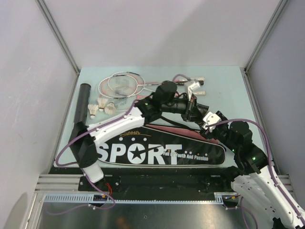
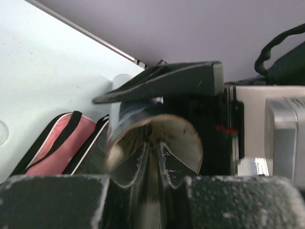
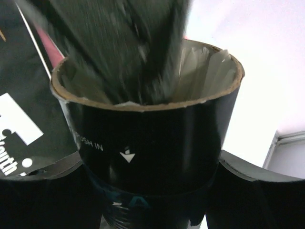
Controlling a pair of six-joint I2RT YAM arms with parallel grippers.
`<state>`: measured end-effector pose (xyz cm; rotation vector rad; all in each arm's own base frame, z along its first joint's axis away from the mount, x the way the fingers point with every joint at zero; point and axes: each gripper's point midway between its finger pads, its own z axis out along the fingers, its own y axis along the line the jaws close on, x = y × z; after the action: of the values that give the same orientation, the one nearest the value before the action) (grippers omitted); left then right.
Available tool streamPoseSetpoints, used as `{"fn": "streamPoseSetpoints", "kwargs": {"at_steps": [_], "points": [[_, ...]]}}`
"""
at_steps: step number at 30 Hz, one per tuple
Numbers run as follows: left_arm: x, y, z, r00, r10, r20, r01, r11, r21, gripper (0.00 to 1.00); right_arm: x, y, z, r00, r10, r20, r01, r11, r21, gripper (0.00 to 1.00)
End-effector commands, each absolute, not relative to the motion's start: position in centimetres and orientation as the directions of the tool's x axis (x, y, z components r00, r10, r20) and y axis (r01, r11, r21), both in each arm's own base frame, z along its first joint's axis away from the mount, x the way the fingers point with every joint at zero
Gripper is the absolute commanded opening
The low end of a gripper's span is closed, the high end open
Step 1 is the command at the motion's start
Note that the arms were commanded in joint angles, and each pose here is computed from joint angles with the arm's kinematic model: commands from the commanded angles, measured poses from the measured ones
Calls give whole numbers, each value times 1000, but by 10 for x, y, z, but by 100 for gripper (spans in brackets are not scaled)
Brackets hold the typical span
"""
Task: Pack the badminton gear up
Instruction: Place the shuttlecock at the shuttle tube.
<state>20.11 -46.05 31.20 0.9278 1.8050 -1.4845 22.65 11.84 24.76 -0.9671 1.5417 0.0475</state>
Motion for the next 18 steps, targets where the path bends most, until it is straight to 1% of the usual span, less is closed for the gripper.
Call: {"fn": "streamPoseSetpoints", "kwargs": {"at_steps": [1, 3, 4, 5, 8, 10, 15, 18], "points": [[195, -492, 297, -536, 195, -821, 844, 139, -518, 15, 229, 124, 277, 182, -482, -857, -553, 670, -495, 22], [200, -493, 296, -530, 201, -824, 848, 161, -506, 14, 229, 122, 273, 169, -492, -854, -554, 669, -495, 22], [204, -489, 305, -517, 178, -837, 854, 176, -490, 15, 229, 118, 268, 146, -507, -850, -549, 673, -496, 22], [205, -487, 311, -501, 169, -849, 863, 175, -475, 21, 229, 116, 266, 141, -519, -843, -545, 670, -504, 22], [203, -475, 340, -475, 127, -871, 877, 151, -456, 28, 226, 110, 264, 129, -534, -836, -534, 673, -512, 22], [203, -463, 356, -462, 102, -881, 883, 146, -447, 28, 225, 108, 264, 133, -544, -828, -529, 668, -523, 22], [211, -444, 359, -458, 84, -885, 879, 192, -436, 26, 226, 109, 262, 131, -548, -826, -534, 663, -524, 22], [205, -447, 359, -467, 96, -879, 878, 164, -449, 24, 228, 111, 264, 137, -542, -829, -536, 663, -523, 22]]}}
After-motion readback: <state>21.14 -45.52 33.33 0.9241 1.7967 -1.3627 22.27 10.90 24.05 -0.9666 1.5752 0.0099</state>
